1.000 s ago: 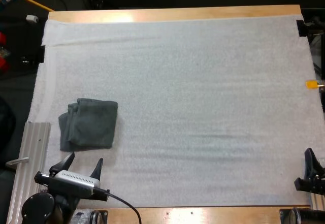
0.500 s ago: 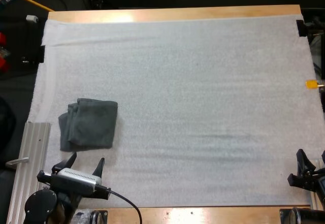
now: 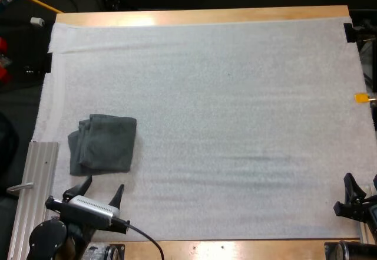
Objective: Pick towel from pile, fold and stack
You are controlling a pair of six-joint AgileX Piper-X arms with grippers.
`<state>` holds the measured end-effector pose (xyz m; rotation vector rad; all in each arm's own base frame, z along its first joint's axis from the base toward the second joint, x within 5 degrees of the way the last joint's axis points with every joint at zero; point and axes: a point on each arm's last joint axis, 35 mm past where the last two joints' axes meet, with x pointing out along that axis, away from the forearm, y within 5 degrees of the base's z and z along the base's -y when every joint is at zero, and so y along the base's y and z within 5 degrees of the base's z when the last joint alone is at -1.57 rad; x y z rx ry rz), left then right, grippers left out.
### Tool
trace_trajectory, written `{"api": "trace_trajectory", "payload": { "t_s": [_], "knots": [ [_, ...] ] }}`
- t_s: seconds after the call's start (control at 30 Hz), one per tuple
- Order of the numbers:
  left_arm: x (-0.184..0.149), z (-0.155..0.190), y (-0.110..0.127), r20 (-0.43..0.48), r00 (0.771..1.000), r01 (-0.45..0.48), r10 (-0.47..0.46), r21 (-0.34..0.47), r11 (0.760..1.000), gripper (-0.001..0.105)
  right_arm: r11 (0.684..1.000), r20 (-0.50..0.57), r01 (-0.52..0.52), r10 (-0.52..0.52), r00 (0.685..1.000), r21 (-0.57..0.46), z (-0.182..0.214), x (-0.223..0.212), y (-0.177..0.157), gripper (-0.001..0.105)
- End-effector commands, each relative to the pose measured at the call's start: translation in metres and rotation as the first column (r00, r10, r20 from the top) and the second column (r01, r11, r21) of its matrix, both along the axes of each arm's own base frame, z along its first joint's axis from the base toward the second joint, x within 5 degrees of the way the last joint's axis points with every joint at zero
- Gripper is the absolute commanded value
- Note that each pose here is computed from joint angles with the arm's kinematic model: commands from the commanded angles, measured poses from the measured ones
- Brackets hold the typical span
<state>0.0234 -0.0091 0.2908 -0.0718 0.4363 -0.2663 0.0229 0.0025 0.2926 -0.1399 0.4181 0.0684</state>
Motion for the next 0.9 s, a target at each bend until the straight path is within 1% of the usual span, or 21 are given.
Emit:
{"api": "trace_trajectory", "payload": {
  "t_s": [0.0,0.07,0.87],
  "knots": [
    [0.002,0.0024,-0.0007,0.005,1.0,0.018,-0.018,-0.006,1.0,0.064,1.0,-0.002,-0.009,0.009,1.0,0.002,0.0015,0.0025,0.0,0.059],
    [0.0019,0.0024,-0.001,0.005,1.0,0.031,-0.031,-0.006,1.0,0.064,1.0,-0.002,-0.009,0.009,1.0,0.002,0.0015,0.0025,0.0,0.059],
    [0.0019,0.0024,-0.001,0.005,1.0,0.031,-0.031,-0.006,1.0,0.064,1.0,-0.002,-0.009,0.009,1.0,0.002,0.0015,0.0025,0.0,0.059]
  ]
}}
